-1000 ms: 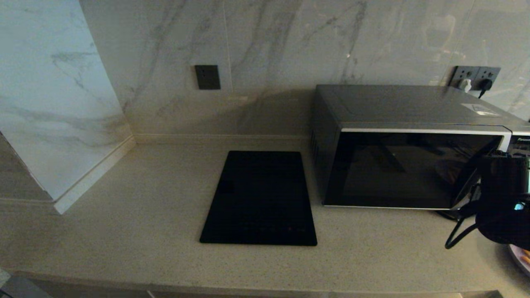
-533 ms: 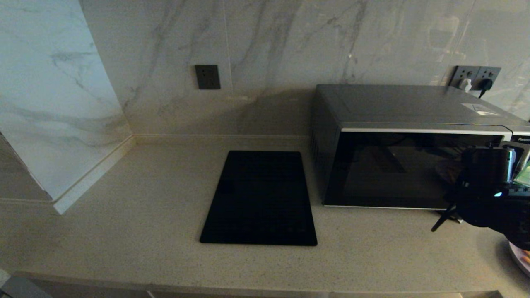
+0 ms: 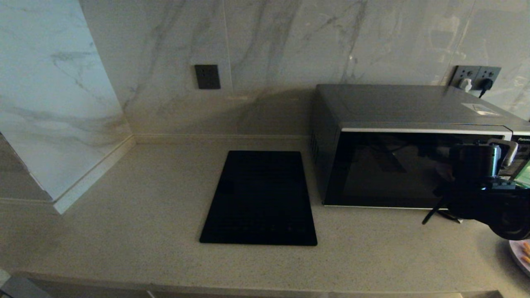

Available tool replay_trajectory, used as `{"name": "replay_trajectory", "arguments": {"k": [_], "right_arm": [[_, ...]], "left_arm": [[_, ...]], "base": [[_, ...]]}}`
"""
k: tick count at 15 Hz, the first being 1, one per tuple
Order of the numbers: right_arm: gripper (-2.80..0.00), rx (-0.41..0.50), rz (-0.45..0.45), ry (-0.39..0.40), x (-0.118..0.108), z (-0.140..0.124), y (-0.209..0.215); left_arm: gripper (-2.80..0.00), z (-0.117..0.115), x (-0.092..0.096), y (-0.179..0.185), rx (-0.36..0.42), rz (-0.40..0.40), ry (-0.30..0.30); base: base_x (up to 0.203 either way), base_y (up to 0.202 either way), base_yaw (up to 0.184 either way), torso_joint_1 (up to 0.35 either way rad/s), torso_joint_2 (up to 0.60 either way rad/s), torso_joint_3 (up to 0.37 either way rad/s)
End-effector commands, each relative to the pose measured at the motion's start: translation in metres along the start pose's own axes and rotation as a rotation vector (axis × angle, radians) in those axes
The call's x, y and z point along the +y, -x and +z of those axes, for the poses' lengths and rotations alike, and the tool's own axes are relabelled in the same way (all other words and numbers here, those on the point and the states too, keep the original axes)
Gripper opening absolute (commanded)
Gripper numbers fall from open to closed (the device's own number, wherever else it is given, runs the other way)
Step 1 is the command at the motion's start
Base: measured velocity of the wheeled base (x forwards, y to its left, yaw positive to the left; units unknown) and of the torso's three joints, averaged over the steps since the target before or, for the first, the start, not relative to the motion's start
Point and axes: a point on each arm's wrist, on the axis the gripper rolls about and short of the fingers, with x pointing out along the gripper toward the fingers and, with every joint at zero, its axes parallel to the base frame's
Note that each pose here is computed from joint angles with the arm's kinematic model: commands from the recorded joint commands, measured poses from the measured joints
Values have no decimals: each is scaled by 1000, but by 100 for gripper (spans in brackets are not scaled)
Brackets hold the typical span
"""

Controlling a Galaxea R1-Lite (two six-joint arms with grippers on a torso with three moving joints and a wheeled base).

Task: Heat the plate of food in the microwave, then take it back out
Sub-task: Open the microwave oven

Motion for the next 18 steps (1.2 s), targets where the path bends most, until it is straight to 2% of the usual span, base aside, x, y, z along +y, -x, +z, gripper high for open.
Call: {"name": "replay_trajectory", "arguments": {"k": [1,8,18], "right_arm": [[0,1,-5,4,9,-4,-5],[0,3,-14,12,29,-10,-17],[0,10,-90,8,25,-8,-47]], "left_arm": [[-280,0,0,0,1,1,1],[-280,0,0,0,0,1,1],[-280,0,0,0,0,1,1]], "base": [[0,0,0,0,0,0],[0,0,0,0,0,0],[0,0,0,0,0,0]]}}
